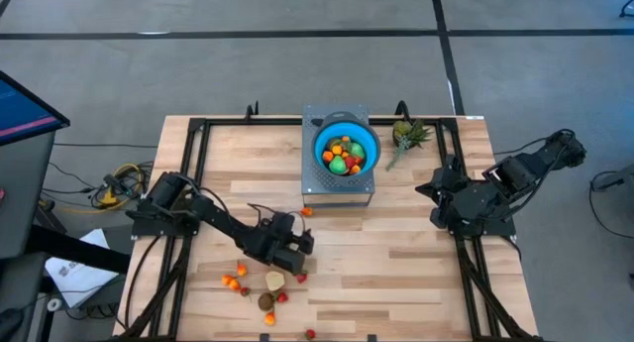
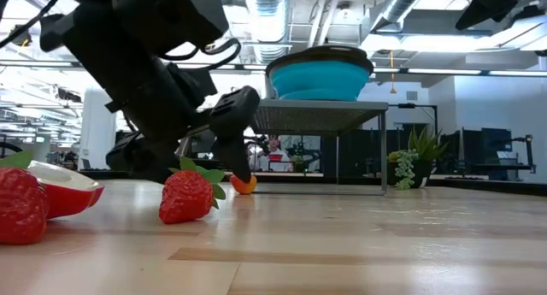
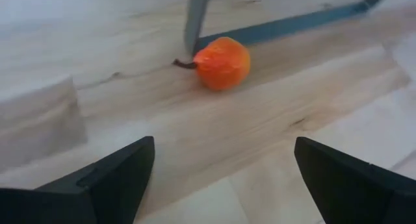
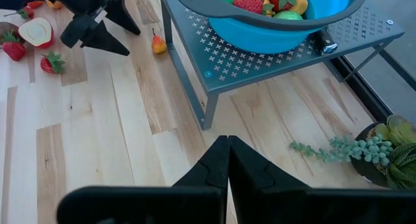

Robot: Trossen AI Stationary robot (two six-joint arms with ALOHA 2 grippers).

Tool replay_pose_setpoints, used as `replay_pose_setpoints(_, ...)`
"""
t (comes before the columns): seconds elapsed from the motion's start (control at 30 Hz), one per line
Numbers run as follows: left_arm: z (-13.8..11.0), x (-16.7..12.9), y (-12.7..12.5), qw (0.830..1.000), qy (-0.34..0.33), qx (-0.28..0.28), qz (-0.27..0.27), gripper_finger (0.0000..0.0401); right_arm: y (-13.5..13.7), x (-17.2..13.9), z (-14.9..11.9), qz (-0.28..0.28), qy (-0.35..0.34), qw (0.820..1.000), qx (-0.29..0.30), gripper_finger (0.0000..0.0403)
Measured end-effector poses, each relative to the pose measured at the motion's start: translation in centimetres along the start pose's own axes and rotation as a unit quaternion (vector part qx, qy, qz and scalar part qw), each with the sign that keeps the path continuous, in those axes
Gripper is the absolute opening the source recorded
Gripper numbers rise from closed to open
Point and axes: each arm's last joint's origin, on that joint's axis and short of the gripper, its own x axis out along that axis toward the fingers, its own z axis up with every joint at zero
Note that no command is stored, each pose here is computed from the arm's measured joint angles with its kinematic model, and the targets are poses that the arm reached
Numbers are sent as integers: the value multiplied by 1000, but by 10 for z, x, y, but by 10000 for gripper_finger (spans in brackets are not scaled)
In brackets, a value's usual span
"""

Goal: Pick & Place Fruit
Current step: Put the peach into the strainer bowl

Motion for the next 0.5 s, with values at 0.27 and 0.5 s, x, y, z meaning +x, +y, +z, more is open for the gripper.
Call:
replay_pose_setpoints(0.27,-7,7,10,996,-24,77,-30,365,0,0,0,0,0,1000,0,0)
replay_pose_setpoints(0.5,-9,13,22,995,-62,64,-36,365,0,0,0,0,0,1000,-1,0)
